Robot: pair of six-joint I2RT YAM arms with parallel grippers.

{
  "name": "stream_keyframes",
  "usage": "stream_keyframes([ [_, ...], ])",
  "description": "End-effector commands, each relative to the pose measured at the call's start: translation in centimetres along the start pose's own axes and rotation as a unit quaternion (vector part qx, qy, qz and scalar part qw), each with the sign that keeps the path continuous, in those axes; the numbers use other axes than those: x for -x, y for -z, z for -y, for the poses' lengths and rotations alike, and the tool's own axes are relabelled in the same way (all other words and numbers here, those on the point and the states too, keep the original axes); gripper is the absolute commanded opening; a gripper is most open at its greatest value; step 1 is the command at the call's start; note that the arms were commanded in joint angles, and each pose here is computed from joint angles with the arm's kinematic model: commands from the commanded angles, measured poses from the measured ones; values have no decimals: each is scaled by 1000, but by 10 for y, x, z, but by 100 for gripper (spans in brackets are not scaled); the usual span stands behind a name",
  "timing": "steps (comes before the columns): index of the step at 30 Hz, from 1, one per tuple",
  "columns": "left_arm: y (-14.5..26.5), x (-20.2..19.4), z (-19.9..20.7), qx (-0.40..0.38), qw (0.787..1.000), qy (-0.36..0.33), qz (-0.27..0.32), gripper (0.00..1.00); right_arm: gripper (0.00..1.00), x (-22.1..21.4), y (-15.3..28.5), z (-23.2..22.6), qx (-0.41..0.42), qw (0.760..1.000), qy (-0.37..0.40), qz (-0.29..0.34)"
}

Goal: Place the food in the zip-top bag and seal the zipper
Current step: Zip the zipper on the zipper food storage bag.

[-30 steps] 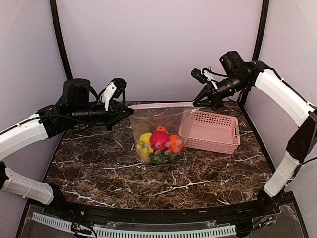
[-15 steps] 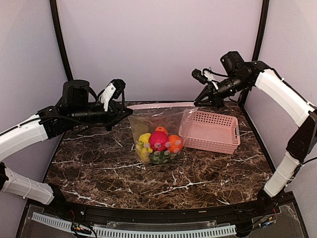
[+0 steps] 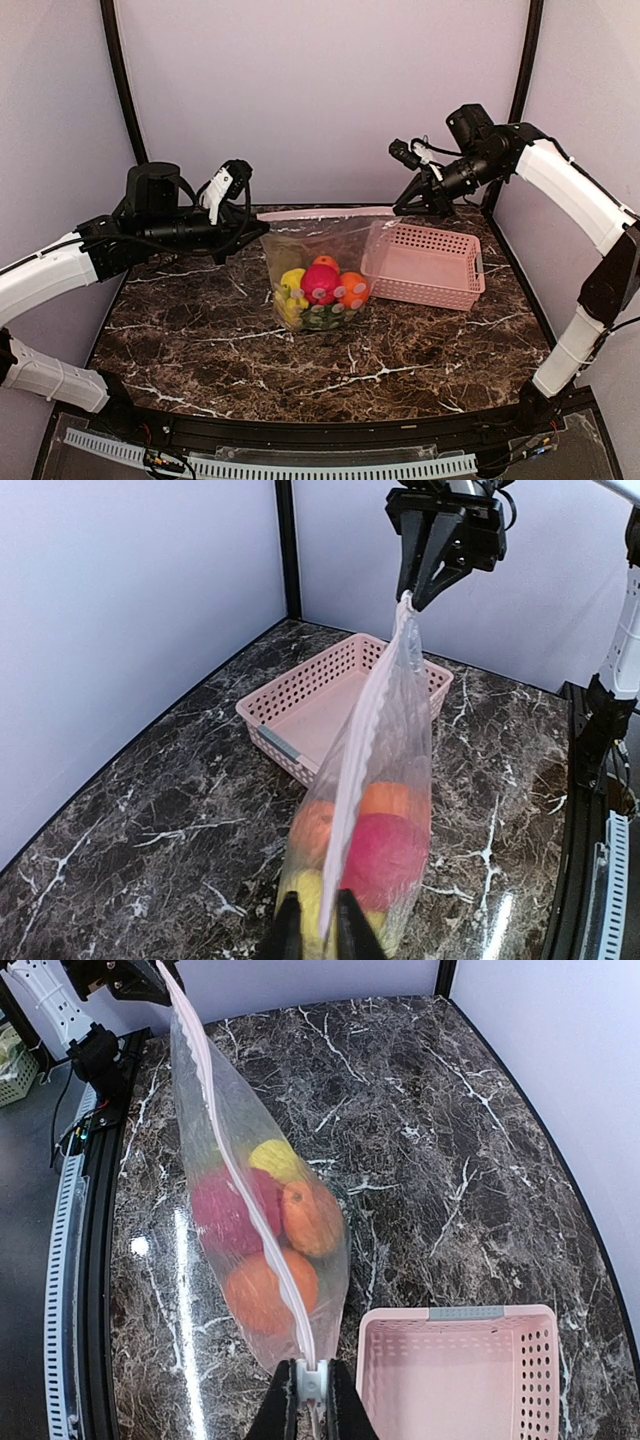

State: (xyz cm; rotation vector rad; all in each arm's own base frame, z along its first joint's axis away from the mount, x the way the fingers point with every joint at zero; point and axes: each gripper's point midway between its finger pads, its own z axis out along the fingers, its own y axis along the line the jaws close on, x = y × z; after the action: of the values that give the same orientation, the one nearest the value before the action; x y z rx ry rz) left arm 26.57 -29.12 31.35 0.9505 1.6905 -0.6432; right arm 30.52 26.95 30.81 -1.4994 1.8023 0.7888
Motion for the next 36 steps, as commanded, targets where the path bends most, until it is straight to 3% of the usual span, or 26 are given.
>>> stream_keyframes([
  [1, -1, -2, 4, -19, 1000, 16, 9, 27, 2, 3, 5, -6, 13, 1000, -2, 8],
  [6, -13, -9, 13, -50, 998, 30, 4, 33, 6, 4, 0, -27, 35, 999, 22, 9],
  [8, -15, -8, 16, -63, 997, 33, 5, 29, 8, 3, -3, -36, 43, 999, 32, 5],
  [11, -15, -7, 25, -88, 996, 30, 8, 14, 13, 0, -7, -55, 63, 997, 49, -2],
  [15, -10, -17, 43, -112, 994, 0, -12, 6, 51, -8, -8, -84, 102, 993, 58, -10],
  [19, 1, -27, 65, -133, 991, -23, -18, 3, 65, -15, -6, -96, 114, 992, 54, -11],
  [26, 3, -44, 96, -119, 989, -82, -23, 4, 67, -31, -12, -99, 108, 993, 38, -18],
  [36, 3, -63, 105, -87, 982, -164, -23, 4, 63, -68, -16, -113, 111, 991, 32, -62],
])
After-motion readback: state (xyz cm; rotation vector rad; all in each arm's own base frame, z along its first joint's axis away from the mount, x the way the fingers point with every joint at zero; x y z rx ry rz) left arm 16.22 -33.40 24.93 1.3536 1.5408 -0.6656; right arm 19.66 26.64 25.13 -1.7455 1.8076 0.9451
